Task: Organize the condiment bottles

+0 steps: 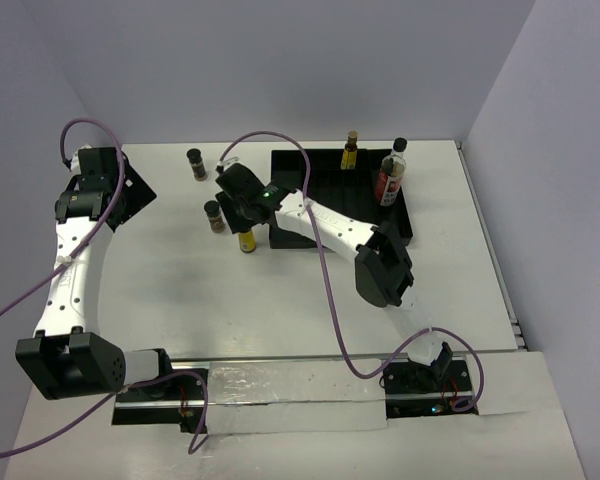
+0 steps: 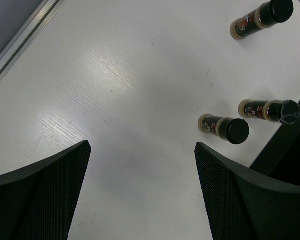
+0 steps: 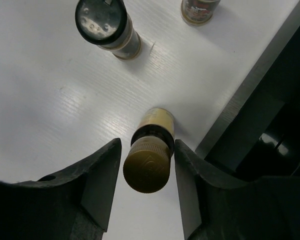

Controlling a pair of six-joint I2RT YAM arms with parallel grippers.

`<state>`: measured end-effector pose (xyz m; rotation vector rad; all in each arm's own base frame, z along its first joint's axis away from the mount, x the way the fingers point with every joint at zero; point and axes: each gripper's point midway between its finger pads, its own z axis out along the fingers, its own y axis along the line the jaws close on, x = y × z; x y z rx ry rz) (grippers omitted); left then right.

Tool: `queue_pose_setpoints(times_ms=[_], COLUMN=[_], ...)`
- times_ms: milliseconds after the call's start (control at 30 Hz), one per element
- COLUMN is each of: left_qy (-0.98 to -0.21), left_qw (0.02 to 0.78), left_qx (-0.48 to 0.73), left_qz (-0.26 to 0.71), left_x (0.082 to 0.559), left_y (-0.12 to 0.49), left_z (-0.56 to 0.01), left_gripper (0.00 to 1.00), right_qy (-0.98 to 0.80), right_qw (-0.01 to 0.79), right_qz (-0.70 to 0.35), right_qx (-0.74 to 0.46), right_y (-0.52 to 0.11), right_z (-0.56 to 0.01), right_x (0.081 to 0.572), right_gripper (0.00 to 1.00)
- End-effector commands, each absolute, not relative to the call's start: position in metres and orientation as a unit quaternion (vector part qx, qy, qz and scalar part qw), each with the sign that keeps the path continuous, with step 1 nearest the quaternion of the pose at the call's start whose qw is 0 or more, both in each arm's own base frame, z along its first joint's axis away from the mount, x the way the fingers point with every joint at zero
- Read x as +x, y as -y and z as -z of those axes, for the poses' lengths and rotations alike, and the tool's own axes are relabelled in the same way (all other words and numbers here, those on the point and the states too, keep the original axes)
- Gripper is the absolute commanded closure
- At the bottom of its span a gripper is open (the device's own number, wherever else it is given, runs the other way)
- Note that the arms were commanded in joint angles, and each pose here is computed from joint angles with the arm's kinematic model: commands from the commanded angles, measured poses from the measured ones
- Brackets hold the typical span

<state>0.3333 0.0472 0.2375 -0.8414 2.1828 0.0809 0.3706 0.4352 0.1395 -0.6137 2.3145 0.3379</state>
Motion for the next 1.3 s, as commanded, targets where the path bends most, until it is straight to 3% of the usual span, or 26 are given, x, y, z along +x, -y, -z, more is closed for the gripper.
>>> queue_pose_setpoints(times_ms=[0, 100, 167, 233, 467, 700, 967, 1267], left_qy=[-0.851, -0.852, -0.852, -0.853, -0.852, -0.853, -0.856, -0.861], left_qw=[0.412, 0.41, 0.41, 0.408, 0.409, 0.408, 0.403, 0.395], left_qx=[-0.325, -0.326, -0.325, -0.325, -0.326, -0.326, -0.324, -0.32], left_qz=[-0.021, -0.022, -0.022, -0.022, -0.024, -0.022, -0.014, 0.003], left_x=[0.336, 0.335, 0.335, 0.335, 0.335, 0.335, 0.335, 0.338], left_y=[-0.047, -0.047, -0.047, -0.047, -0.047, -0.047, -0.043, -0.036], left_z=[-0.249, -0.248, -0.247, -0.246, -0.247, -0.247, -0.244, -0.242], left_gripper=[0.07, 0.07, 0.07, 0.07, 0.07, 0.07, 0.07, 0.07], right_qy=[-0.885, -0.885, -0.884, -0.882, -0.85, -0.802, -0.78, -0.746], right_qw=[0.377, 0.379, 0.381, 0.386, 0.465, 0.583, 0.62, 0.655], right_qz=[-0.143, -0.143, -0.143, -0.145, -0.167, -0.122, -0.07, -0.053], right_qx=[-0.231, -0.23, -0.229, -0.227, -0.179, -0.045, 0.052, 0.11], right_y=[-0.445, -0.445, -0.444, -0.444, -0.43, -0.349, -0.262, -0.214], right_z=[-0.157, -0.16, -0.163, -0.17, -0.257, -0.339, -0.356, -0.351], right_x=[0.379, 0.379, 0.38, 0.38, 0.406, 0.469, 0.548, 0.604], right_gripper=[0.51, 0.65, 0.85, 0.91, 0.91, 0.91, 0.91, 0.91])
